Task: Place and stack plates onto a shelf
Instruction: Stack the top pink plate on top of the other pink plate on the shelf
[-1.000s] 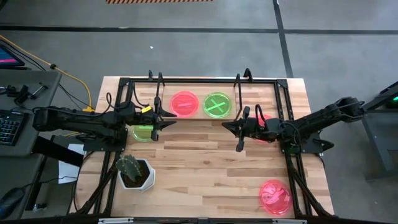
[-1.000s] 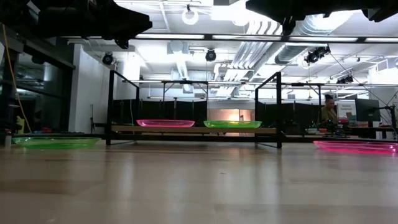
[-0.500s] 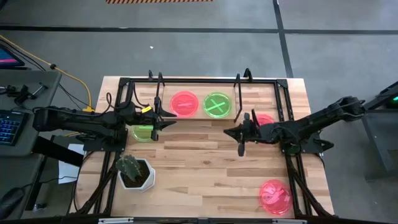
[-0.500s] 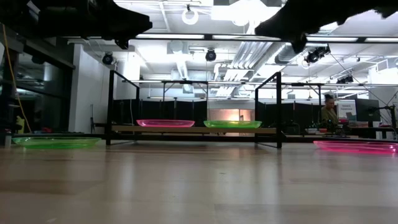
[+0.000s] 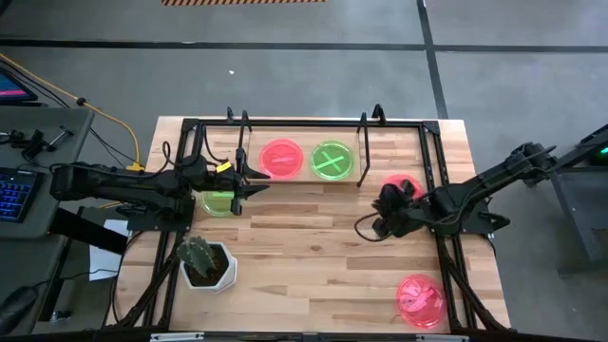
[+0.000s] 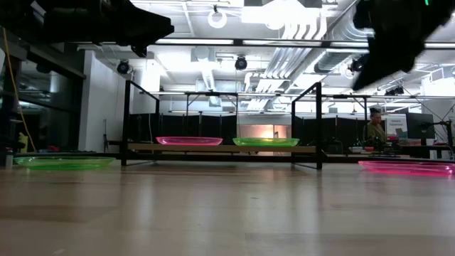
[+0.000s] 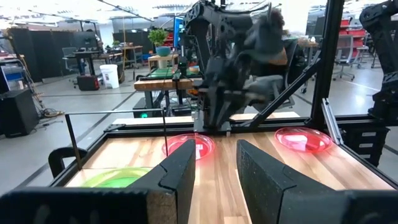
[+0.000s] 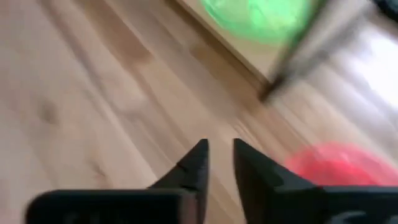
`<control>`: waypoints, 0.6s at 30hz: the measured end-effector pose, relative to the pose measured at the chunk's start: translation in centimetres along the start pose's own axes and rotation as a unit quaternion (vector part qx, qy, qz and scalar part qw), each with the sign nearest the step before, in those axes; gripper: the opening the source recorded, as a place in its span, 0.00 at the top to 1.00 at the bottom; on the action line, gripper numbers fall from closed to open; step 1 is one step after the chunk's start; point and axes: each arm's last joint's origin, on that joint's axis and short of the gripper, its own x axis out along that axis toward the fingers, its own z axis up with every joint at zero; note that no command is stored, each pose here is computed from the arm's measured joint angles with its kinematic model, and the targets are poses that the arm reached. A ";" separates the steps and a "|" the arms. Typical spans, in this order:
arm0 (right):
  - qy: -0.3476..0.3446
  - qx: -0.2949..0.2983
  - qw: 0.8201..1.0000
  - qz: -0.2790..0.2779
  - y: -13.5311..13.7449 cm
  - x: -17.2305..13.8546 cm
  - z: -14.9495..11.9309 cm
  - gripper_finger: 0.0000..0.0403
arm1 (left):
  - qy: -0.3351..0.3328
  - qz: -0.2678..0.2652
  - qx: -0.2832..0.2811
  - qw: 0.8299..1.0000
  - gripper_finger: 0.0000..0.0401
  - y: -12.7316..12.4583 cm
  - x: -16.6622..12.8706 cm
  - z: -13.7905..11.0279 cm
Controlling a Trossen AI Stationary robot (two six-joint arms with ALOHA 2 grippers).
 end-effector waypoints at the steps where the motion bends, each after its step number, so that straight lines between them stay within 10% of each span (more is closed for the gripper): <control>1: 0.015 0.007 1.000 -0.012 -0.4 0.3 -0.6 0.83 | 0.000 0.000 0.000 1.000 0.74 0.0 0.0 0.0; 9: 0.112 0.065 0.991 -0.035 -2.4 2.9 -4.9 0.56 | 0.000 0.000 0.000 1.000 0.74 0.0 0.0 0.0; 18: 0.098 0.140 0.981 -0.095 -5.1 5.5 -7.8 0.52 | -0.004 0.000 0.001 1.000 0.74 0.0 0.0 0.1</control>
